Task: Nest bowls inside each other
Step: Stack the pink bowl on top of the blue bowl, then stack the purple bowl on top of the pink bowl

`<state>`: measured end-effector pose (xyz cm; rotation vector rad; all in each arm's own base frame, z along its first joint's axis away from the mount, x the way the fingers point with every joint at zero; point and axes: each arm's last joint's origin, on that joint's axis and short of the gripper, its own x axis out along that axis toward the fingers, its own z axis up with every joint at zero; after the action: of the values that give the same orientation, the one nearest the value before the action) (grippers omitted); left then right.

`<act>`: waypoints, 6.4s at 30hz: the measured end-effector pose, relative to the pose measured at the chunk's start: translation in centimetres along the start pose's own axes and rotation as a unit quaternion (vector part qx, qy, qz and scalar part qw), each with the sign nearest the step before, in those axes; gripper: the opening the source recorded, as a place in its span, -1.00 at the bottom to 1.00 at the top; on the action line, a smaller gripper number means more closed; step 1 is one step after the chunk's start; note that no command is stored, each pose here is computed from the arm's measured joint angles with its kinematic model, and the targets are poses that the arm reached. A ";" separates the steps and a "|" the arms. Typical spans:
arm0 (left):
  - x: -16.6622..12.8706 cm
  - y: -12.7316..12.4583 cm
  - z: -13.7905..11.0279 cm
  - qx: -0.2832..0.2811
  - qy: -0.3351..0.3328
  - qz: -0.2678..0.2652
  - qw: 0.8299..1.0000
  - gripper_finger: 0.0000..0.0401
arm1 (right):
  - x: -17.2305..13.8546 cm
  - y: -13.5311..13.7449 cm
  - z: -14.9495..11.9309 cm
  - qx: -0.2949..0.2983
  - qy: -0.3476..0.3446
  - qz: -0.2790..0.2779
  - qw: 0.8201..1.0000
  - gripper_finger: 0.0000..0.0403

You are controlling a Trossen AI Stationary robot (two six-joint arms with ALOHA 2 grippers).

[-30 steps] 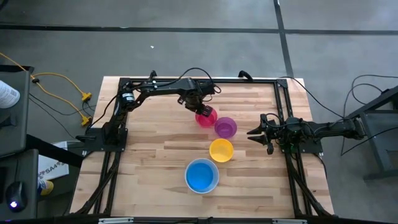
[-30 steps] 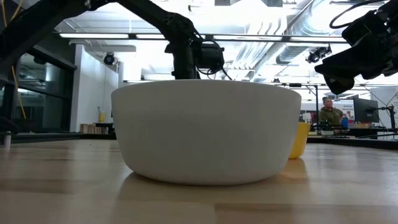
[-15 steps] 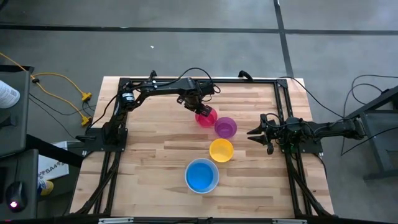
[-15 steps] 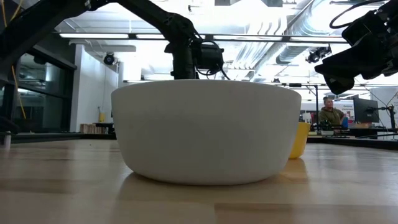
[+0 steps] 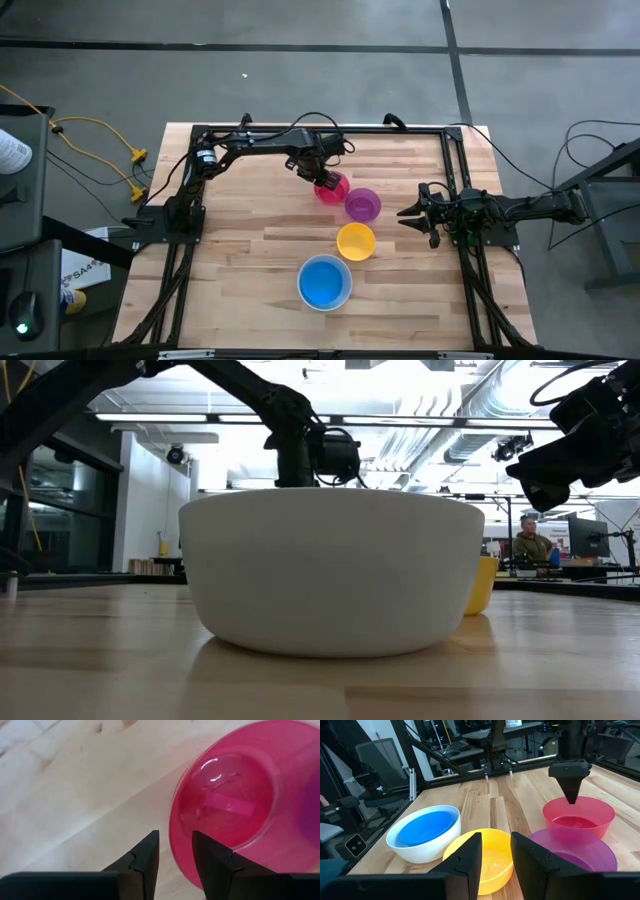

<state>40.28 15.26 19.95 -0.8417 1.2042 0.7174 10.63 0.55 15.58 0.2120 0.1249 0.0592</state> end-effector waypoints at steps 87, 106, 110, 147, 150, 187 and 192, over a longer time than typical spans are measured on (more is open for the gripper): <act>-12.9 -11.0 -22.4 0.288 -0.023 -0.093 0.953 -1.00 | 0.0 0.0 0.0 0.000 0.000 0.000 1.000 -0.52; -7.7 -12.7 -20.7 0.267 0.049 -0.105 0.957 -1.00 | 0.0 0.0 0.0 0.000 0.000 0.000 1.000 -0.52; -7.2 -12.8 -20.2 0.264 0.058 -0.111 0.956 -1.00 | 0.0 0.0 0.0 0.000 0.000 0.000 1.000 -0.52; -3.7 -13.7 -20.3 0.263 0.093 -0.105 0.955 -0.83 | 0.0 0.0 0.0 0.000 0.002 -0.001 1.000 -0.52; -3.7 -13.7 -20.3 0.263 0.092 -0.105 0.955 -0.82 | 0.0 0.0 0.0 0.000 0.002 -0.001 1.000 -0.52; -3.7 -14.1 -20.3 0.265 0.080 -0.119 0.953 -0.81 | 0.0 0.0 -0.1 0.000 0.003 -0.001 1.000 -0.52; -3.6 -13.7 -18.4 0.290 0.069 -0.135 0.945 -0.81 | 0.0 0.0 -0.1 0.000 0.002 -0.001 1.000 -0.52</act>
<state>41.88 -7.66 23.24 -0.5467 1.2993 0.0620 10.63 0.55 15.52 0.2117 0.1300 0.0584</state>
